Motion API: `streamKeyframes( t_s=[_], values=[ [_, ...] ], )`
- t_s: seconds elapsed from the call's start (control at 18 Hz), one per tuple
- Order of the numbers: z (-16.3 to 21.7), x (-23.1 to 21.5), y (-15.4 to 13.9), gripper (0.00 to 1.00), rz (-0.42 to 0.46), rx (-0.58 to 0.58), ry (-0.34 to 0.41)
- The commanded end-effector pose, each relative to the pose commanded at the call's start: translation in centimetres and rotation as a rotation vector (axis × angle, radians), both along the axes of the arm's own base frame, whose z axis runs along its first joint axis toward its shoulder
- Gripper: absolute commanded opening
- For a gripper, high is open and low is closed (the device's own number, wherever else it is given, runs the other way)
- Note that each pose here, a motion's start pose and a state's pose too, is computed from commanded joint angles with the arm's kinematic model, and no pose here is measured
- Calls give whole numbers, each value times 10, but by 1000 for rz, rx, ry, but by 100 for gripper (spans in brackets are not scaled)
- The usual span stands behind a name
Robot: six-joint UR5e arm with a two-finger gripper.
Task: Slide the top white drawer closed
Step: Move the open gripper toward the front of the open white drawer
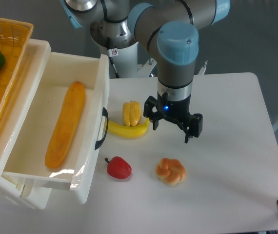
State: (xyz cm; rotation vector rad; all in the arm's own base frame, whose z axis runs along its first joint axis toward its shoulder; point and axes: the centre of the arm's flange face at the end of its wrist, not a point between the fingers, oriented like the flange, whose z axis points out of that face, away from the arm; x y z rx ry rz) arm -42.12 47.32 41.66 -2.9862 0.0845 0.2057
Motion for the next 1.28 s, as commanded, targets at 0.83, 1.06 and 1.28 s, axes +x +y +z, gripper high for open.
streamKeyframes(
  t_s=[0.83, 1.06, 1.28],
  values=[
    [-35, -9, 8, 100, 17, -77, -13],
    [-46, -10, 11, 100, 62, -84, -31],
    [-62, -8, 18, 100, 89, -95, -55]
  ],
)
